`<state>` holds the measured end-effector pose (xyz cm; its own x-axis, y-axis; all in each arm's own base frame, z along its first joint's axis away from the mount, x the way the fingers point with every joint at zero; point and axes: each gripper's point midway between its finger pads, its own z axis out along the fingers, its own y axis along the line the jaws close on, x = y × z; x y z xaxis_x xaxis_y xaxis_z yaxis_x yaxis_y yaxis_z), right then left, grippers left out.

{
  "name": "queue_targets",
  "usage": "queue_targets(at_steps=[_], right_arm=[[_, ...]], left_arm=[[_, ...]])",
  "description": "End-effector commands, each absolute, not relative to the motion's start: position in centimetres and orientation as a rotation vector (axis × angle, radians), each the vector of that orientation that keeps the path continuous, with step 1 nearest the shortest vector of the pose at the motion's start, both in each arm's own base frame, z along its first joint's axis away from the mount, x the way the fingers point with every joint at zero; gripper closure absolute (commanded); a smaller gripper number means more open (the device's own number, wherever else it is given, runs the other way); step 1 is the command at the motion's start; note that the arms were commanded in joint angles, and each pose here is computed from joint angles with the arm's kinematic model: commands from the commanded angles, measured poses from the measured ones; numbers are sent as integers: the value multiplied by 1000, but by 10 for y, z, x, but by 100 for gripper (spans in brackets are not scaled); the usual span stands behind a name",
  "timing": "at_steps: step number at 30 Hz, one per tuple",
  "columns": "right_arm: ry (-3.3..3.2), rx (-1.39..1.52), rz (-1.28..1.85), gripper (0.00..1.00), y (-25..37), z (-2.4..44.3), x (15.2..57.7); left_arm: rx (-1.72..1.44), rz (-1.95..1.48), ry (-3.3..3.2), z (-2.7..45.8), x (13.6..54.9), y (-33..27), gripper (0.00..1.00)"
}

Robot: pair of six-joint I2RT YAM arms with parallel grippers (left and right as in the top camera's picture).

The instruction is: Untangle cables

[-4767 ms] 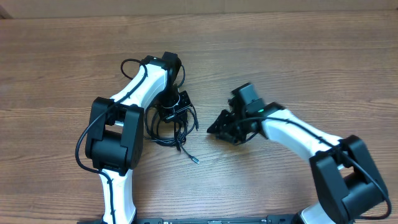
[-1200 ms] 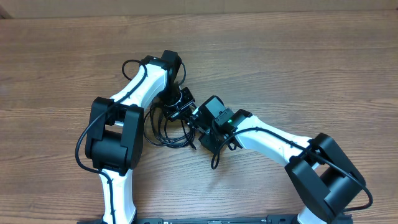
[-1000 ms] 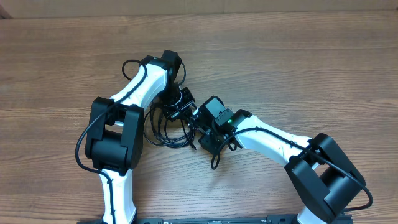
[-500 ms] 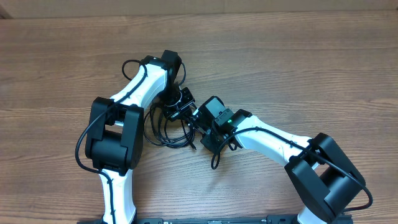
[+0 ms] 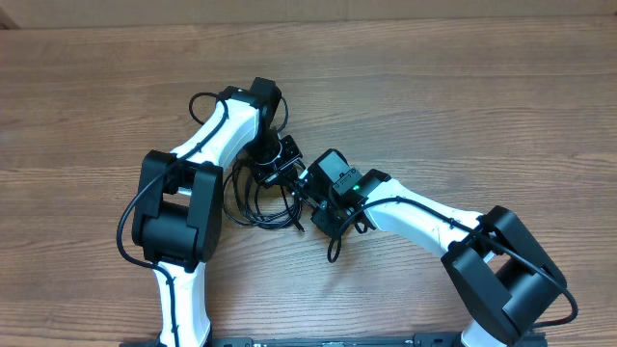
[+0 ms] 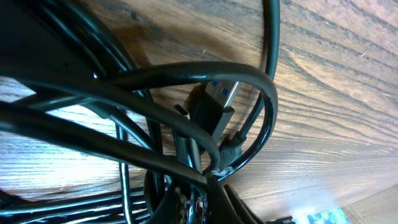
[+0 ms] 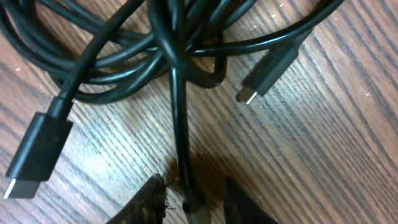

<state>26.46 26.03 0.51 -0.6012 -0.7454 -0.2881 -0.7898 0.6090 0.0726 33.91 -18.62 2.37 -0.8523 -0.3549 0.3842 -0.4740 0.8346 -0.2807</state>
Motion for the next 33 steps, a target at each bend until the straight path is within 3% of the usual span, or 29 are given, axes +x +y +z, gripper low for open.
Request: queue_targets(at_steps=[1, 5, 9, 18, 33], right_arm=[[2617, -1260, 284, 71, 259, 2, 263], [2617, -1260, 285, 91, 259, 2, 263], [2611, -1259, 300, 96, 261, 5, 264], [2666, -1299, 478, 96, 276, 28, 248], [2919, -654, 624, 96, 295, 51, 260]], left_arm=[[592, 551, -2701, 23, 342, -190, 96], [592, 551, -2701, 23, 342, -190, 96], [591, 551, -2701, 23, 342, -190, 96], [548, 559, -2716, 23, 342, -190, 96], [492, 570, -2732, 23, 342, -190, 96]])
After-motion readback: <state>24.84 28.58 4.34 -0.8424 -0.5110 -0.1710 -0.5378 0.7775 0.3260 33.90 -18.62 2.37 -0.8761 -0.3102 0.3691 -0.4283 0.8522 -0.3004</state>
